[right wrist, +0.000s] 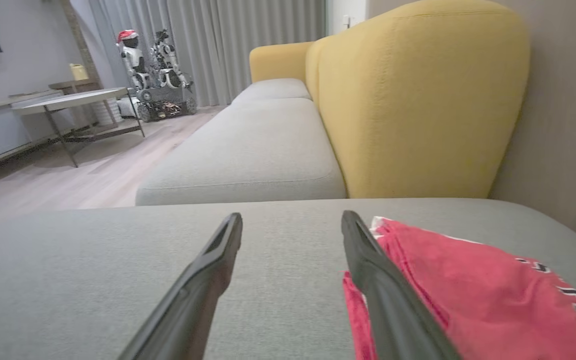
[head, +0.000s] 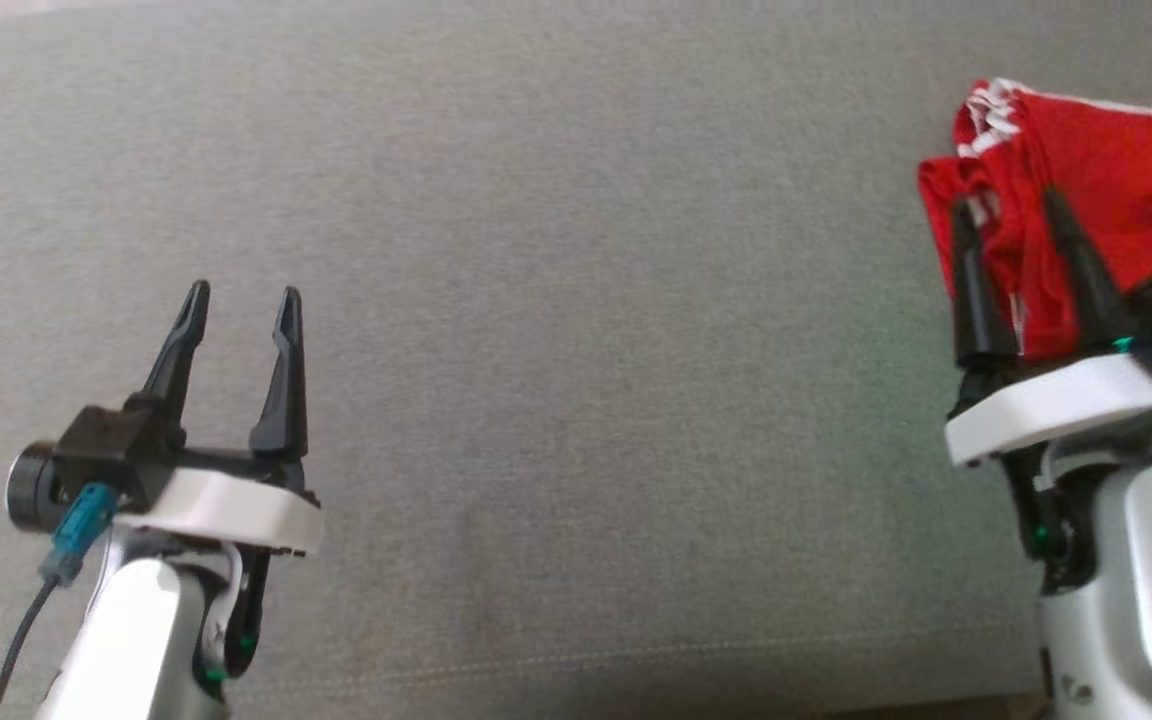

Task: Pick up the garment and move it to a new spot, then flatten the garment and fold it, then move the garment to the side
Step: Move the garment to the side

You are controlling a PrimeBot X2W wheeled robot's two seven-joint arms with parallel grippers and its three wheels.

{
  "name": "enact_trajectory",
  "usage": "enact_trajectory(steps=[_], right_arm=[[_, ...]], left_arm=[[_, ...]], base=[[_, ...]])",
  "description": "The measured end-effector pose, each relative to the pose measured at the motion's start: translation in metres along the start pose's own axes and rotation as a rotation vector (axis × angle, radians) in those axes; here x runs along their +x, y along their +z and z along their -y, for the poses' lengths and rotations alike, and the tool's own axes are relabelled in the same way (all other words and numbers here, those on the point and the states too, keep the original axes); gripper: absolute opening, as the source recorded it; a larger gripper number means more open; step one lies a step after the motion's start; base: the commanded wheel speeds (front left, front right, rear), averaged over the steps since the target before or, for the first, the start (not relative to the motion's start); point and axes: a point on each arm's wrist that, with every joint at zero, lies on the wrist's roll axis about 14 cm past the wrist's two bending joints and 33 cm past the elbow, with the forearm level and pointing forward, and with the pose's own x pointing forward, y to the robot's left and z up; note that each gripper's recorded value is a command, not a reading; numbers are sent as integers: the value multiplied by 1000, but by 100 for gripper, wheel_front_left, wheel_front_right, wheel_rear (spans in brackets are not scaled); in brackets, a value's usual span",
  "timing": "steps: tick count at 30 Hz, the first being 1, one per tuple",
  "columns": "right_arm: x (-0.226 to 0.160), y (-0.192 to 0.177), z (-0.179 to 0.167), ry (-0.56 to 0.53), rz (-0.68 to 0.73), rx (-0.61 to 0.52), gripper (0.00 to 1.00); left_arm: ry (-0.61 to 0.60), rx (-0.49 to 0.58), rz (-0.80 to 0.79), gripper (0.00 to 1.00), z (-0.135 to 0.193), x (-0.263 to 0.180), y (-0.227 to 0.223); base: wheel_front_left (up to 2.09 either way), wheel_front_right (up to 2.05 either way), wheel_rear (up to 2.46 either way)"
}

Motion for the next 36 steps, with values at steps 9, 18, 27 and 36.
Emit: enact_trajectory(steps=[9,18,27,36], right_arm=[[-10,-2,-29,67,4,19,100],[-43,-12,-24,41,-22,36,100],[-66,-8,-20,20,-17,40,100],[-78,-7,-20,15,-20,40,100]], left_arm=[[49,26,18,100,-15,-26,13],[41,26,18,100,-9,-43,17],[55,16,-19,100,-8,-65,10],[68,6,-32,100,-9,-75,10]], base=[[0,0,0],[0,0,0],[0,0,0],[0,0,0]])
